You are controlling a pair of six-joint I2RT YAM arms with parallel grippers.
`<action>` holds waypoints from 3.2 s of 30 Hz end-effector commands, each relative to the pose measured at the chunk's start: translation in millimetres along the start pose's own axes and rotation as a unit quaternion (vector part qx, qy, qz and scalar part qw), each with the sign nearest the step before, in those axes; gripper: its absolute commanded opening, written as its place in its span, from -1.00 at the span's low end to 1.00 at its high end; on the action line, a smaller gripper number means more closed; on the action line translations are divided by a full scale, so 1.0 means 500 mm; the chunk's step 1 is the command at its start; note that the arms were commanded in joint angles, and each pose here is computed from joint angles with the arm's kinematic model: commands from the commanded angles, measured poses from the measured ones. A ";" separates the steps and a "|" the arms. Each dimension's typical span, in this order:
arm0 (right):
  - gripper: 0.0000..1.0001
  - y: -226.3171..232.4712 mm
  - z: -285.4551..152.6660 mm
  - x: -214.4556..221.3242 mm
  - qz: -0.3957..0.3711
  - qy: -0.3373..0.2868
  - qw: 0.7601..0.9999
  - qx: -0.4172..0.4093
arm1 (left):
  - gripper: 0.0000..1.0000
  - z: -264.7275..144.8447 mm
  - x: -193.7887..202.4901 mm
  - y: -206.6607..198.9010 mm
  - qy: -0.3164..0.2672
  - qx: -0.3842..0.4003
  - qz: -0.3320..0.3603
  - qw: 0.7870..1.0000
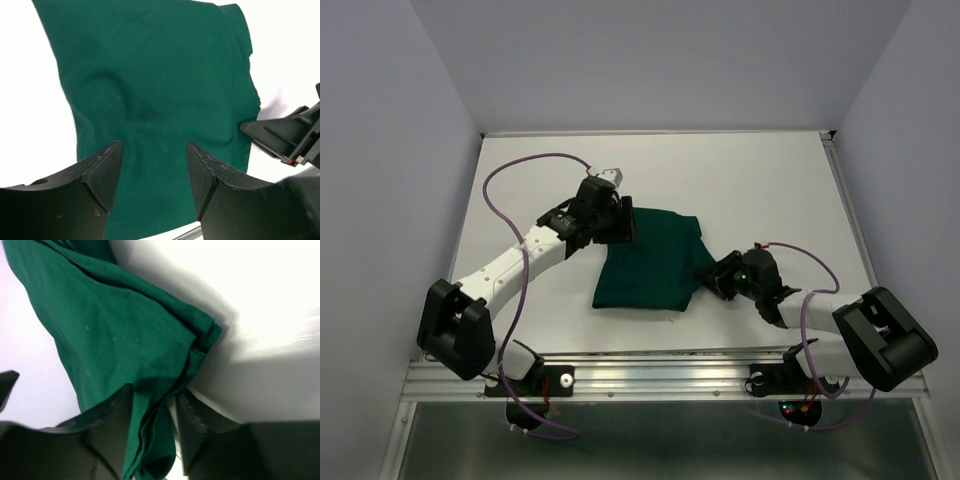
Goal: Prepare the surgical pack
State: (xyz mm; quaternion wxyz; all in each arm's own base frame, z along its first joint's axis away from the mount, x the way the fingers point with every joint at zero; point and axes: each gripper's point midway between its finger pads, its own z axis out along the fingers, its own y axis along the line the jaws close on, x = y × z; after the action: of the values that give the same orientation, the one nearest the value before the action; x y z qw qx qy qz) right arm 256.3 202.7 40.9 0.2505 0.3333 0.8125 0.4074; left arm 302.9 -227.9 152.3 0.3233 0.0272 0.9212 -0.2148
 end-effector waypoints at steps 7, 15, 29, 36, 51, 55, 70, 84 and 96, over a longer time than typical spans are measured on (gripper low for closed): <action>-0.99 0.141 -0.035 -0.071 -0.077 -0.071 0.993 -0.061 | 0.29 -0.019 -0.037 -0.060 -0.022 0.038 0.010 0.999; -0.99 0.302 -0.126 -0.105 -0.140 -0.105 0.976 -0.129 | 0.29 -0.013 -0.044 -0.062 -0.028 0.036 0.006 0.999; -0.99 0.241 -0.168 -0.119 -0.145 -0.135 0.977 -0.075 | 0.29 -0.007 -0.058 -0.078 -0.026 0.046 0.012 0.999; -0.98 0.083 -0.144 -0.107 -0.130 -0.136 0.982 0.015 | 0.28 0.010 -0.050 -0.075 -0.013 0.042 0.013 0.999; -0.99 -0.104 -0.105 -0.054 -0.129 -0.082 0.982 0.109 | 0.26 0.041 -0.026 -0.071 0.006 0.044 0.006 0.999; -0.99 -0.100 -0.107 -0.055 -0.126 -0.086 0.983 0.102 | 0.26 0.038 -0.026 -0.099 0.008 0.062 0.016 0.998; -0.99 -0.148 -0.095 -0.037 -0.107 -0.065 0.983 0.137 | 0.24 0.087 0.101 -0.304 0.081 0.050 0.166 0.982; -0.99 -0.153 -0.101 -0.034 -0.101 -0.066 0.984 0.132 | 0.35 0.167 0.094 -0.320 0.019 -0.059 0.173 0.983; -0.99 -0.150 -0.099 -0.034 -0.105 -0.065 0.984 0.131 | 0.37 0.245 0.123 -0.344 0.044 -0.055 0.188 0.980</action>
State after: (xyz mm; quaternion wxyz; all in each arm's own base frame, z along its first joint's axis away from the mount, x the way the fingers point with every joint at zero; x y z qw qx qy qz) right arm 216.3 139.9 20.6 0.3075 0.3037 0.8603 0.2704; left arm 288.4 -428.6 86.9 0.3093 0.1910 0.9273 -0.0897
